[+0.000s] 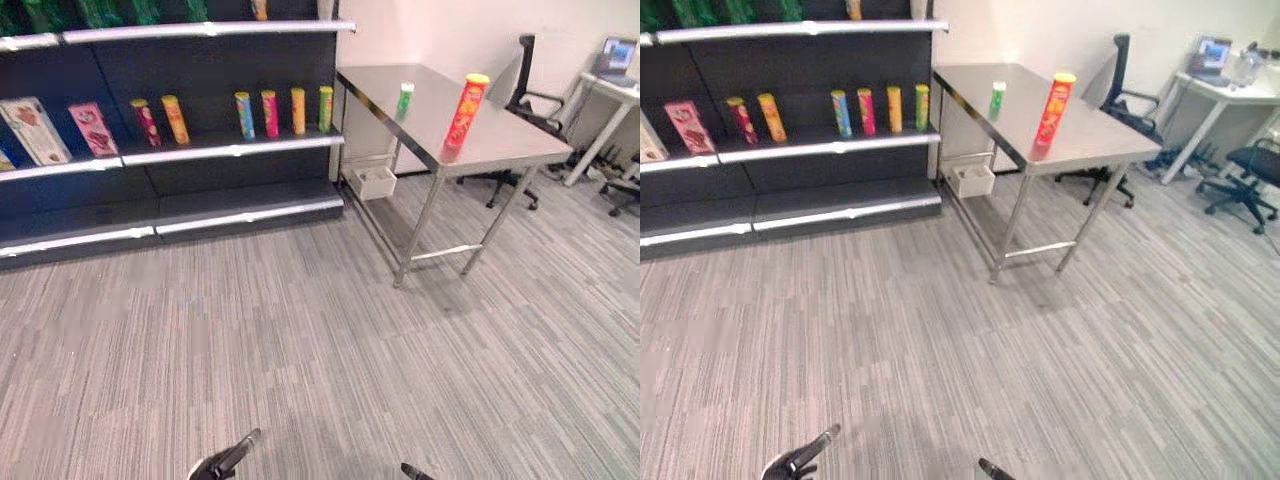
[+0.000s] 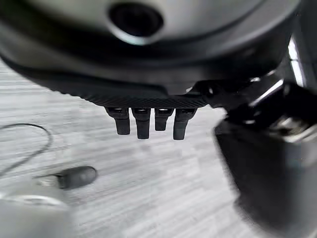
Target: Put the goods on the table back onto the shelves and tidy them up.
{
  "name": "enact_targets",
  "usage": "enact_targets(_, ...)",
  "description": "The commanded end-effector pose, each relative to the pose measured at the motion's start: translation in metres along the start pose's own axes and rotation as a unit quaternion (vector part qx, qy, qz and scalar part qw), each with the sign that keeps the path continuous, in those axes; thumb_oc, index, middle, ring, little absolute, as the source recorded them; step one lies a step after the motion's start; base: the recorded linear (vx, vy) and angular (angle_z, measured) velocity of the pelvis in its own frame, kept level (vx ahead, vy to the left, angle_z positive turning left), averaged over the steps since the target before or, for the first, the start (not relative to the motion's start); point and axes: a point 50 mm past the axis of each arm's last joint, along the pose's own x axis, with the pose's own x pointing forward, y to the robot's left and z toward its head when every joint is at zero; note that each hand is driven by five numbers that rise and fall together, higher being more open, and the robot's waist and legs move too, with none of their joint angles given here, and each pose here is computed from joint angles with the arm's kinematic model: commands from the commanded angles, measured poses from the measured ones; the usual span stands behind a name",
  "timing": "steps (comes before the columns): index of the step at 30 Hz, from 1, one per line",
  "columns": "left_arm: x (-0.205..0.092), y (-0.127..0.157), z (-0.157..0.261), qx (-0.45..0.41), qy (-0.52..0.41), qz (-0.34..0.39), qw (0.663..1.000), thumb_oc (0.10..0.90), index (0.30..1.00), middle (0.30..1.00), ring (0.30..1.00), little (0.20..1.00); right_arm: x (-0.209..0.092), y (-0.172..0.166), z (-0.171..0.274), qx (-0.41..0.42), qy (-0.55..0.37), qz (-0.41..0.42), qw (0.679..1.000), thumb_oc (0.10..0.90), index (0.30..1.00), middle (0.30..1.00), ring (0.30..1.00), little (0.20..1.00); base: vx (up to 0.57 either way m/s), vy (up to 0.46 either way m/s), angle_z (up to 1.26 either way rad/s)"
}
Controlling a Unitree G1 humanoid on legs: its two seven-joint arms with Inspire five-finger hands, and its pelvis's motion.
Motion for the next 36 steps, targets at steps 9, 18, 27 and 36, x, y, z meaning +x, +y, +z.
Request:
enact_targets(9,0.008,-0.004,0.019,0.032,-0.022,-0.003,0.999,0.8,0.9,0.9,0.9,0.9,0.003,-0.021,0.032,-0.006,-0.049,-0.028,0.998,0.8,0.9,0.9,0.9,0.9,0.02,-0.042,0.02)
enact_targets(18,0.008,0.0,0.009,-0.037,0.002,0.007,0.999,0.8,0.9,0.9,0.9,0.9,0.003,-0.025,0.034,0.016,-0.047,-0.031,0.998,0.8,0.9,0.9,0.9,0.9,0.05,-0.066,-0.01)
enact_targets(27,0.009,0.0,0.044,-0.041,-0.062,-0.004,0.997,0.8,0.9,0.9,0.9,0.9,0.001,-0.028,0.06,0.021,-0.103,-0.025,0.994,0.8,0.9,0.9,0.9,0.9,0.06,-0.111,0.01)
enact_targets(36,0.006,0.009,0.046,-0.002,-0.072,0.007,0.997,0.8,0.9,0.9,0.9,0.9,-0.004,-0.043,0.072,0.005,-0.13,-0.034,0.991,0.8,0.9,0.9,0.9,0.9,0.27,-0.002,0.0)
